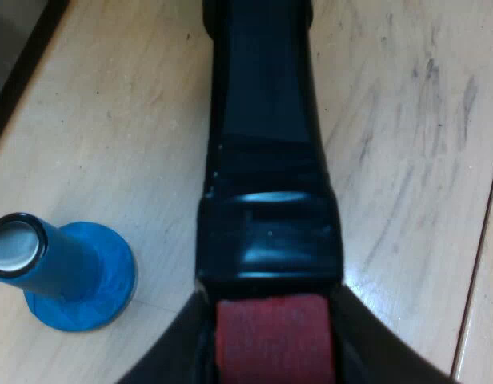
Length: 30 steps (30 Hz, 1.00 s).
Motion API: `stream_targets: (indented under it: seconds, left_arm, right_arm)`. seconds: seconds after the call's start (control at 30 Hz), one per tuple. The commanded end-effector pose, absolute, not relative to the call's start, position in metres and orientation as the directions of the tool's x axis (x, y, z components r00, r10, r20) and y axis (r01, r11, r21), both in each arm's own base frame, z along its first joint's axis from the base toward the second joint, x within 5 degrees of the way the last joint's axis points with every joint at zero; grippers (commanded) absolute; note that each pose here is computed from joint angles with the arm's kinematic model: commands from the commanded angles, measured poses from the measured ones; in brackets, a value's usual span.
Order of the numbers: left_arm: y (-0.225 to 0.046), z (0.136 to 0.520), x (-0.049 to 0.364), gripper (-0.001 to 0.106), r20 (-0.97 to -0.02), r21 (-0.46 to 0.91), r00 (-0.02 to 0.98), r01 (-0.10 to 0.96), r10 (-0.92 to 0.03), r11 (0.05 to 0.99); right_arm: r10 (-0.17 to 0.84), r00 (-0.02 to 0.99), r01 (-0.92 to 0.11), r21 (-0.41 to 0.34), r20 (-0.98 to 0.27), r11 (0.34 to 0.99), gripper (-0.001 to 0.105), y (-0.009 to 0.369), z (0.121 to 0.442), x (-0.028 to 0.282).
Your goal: Put the handle in the coffee machine
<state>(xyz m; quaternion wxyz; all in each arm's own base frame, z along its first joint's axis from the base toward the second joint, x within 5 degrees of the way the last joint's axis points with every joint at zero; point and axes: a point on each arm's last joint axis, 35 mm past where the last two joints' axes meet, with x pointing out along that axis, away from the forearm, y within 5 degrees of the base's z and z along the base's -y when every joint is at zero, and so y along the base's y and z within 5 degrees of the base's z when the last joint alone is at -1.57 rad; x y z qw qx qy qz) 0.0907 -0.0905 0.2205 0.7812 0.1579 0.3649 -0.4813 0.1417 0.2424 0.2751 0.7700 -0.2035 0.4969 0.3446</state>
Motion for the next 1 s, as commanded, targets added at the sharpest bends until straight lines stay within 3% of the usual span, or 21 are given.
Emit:
stream_targets:
  seconds: [0.03,0.1,0.17,0.2,0.27,0.33,0.8,1.0]
  left_arm:
    - [-0.092,0.226,0.092,0.000,-0.706,-0.095,0.282,0.871,-0.650,0.482]
    - [-0.092,0.226,0.092,0.000,-0.706,-0.095,0.282,0.871,-0.650,0.482]
    - [-0.092,0.226,0.092,0.000,-0.706,-0.095,0.282,0.871,-0.650,0.482]
    - [-0.092,0.226,0.092,0.000,-0.706,-0.095,0.282,0.871,-0.650,0.482]
    - [-0.092,0.226,0.092,0.000,-0.706,-0.095,0.282,0.871,-0.650,0.482]
    - [-0.092,0.226,0.092,0.000,-0.706,-0.095,0.282,0.871,-0.650,0.482]
    - [-0.092,0.226,0.092,0.000,-0.706,-0.095,0.282,0.871,-0.650,0.482]
    - [-0.092,0.226,0.092,0.000,-0.706,-0.095,0.282,0.871,-0.650,0.482]
  right_arm:
    - [0.357,0.260,-0.748,0.046,-0.897,0.662,0.008,0.242,0.282,0.140]
    - [0.357,0.260,-0.748,0.046,-0.897,0.662,0.024,0.242,0.282,0.140]
    - [0.357,0.260,-0.748,0.046,-0.897,0.662,0.052,0.242,0.282,0.140]
    - [0.357,0.260,-0.748,0.046,-0.897,0.662,0.058,0.242,0.282,0.140]
    - [0.357,0.260,-0.751,0.045,-0.897,0.659,0.090,0.242,0.282,0.140]
    - [0.357,0.260,-0.753,0.043,-0.897,0.657,0.102,0.242,0.282,0.140]
    - [0.360,0.262,-0.765,0.035,-0.895,0.643,0.105,0.241,0.283,0.140]
    - [0.398,0.283,-0.796,0.018,-0.873,0.605,0.105,0.234,0.296,0.136]
